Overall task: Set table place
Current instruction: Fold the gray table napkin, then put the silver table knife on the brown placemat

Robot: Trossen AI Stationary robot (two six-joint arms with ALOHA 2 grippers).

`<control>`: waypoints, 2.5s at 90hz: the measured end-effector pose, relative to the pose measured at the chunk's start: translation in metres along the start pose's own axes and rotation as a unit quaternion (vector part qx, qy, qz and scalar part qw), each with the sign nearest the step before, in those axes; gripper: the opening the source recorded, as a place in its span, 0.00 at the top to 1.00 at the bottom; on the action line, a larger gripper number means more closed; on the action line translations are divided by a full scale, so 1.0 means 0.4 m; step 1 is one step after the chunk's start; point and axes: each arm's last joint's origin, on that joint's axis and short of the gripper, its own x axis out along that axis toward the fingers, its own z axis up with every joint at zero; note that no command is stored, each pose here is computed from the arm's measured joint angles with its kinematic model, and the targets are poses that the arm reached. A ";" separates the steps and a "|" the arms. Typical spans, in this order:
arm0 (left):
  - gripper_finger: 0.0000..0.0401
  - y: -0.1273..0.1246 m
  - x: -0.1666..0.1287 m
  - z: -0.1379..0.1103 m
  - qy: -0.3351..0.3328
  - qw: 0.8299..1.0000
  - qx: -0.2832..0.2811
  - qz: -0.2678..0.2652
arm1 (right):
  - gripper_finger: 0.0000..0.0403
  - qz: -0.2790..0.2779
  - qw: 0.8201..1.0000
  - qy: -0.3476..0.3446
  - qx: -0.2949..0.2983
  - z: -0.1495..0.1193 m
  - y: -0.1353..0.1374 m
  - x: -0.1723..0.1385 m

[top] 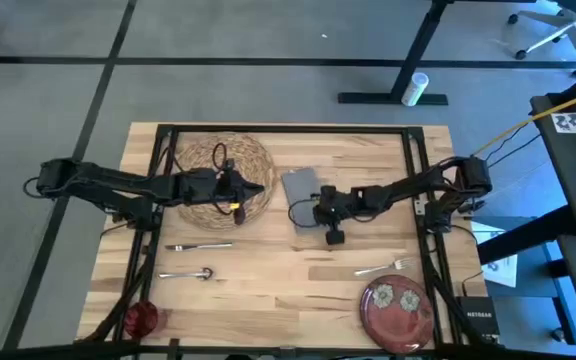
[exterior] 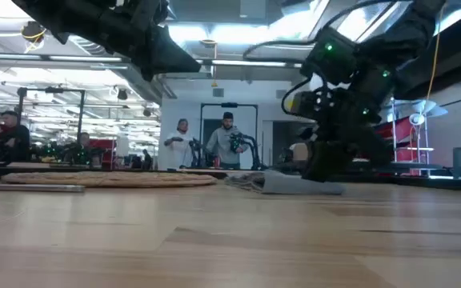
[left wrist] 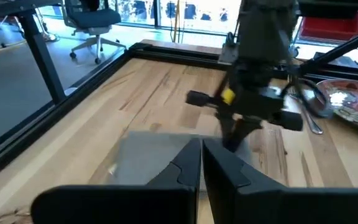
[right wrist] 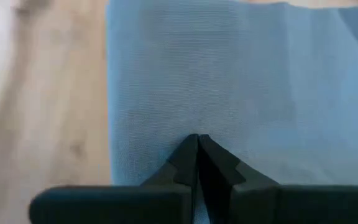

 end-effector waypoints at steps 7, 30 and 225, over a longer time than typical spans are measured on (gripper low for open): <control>1.00 0.000 0.000 0.000 0.000 1.000 0.000 0.000 | 1.00 0.008 1.000 -0.003 0.002 0.004 0.020 0.000; 1.00 0.000 0.000 0.000 -0.001 1.000 0.000 0.000 | 1.00 0.051 0.998 -0.036 0.026 0.019 0.048 0.002; 0.80 -0.209 -0.081 -0.205 0.591 0.802 0.079 -0.036 | 1.00 -0.039 0.981 -0.172 -0.080 0.092 0.057 -0.250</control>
